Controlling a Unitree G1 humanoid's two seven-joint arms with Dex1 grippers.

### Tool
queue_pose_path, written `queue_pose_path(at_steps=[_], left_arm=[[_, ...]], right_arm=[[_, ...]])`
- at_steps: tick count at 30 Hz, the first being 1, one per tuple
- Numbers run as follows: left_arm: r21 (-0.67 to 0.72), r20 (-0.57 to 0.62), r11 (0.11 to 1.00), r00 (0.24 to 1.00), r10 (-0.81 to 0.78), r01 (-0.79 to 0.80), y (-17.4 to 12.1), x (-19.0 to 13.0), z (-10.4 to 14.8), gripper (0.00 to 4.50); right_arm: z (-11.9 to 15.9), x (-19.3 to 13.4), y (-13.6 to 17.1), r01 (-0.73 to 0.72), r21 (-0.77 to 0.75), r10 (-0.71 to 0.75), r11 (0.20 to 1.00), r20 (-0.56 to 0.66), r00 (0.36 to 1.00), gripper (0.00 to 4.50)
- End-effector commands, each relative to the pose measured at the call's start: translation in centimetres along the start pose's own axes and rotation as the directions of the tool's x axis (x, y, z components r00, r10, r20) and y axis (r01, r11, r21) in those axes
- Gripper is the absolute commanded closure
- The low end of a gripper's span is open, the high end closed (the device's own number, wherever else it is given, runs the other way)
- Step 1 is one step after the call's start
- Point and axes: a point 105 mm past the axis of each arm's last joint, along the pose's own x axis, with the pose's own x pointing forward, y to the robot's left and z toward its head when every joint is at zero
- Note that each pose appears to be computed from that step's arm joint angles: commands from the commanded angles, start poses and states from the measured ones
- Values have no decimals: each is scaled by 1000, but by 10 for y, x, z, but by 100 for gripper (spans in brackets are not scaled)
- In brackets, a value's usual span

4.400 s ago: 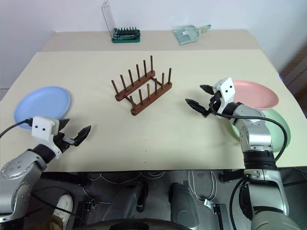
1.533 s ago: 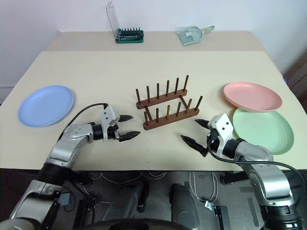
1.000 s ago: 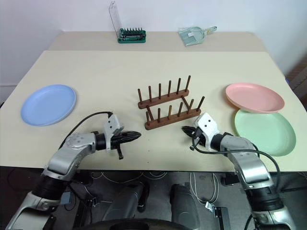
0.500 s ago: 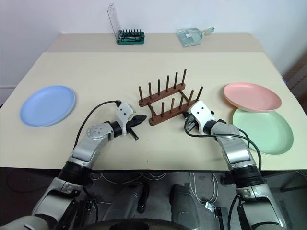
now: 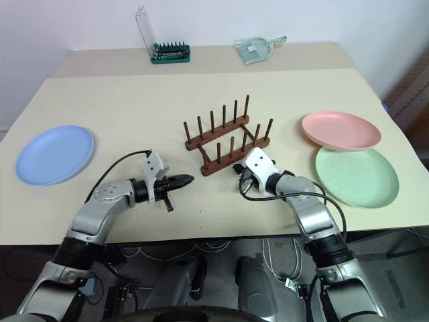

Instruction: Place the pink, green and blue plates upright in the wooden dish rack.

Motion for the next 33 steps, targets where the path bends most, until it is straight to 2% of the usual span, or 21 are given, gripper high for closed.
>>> queue_pose_path(at_steps=[1, 4, 7, 12, 22, 33], left_arm=[[22, 23, 998, 998, -65, 64, -15, 8, 13, 450], [25, 8, 994, 995, -102, 102, -24, 18, 12, 450], [-10, 10, 994, 994, -112, 112, -29, 40, 12, 450], [72, -32, 994, 996, 84, -82, 1, 59, 6, 450], [77, 22, 947, 950, 312, -313, 43, 51, 8, 450], [75, 14, 873, 876, 483, -482, 73, 42, 4, 450]], right_arm=[[8, 3, -2, -3, -19, 4, 1000, 15, 1000, 449], [9, 2, -2, -5, -21, 5, 1000, 15, 1000, 449], [7, -9, -9, 6, -33, -6, 999, 4, 1000, 449], [2, -24, -24, 63, -46, -64, 997, -29, 997, 449], [-14, -36, -63, 214, -53, -218, 976, -96, 971, 449], [-19, -28, -74, 259, -63, -264, 964, -101, 959, 449]])
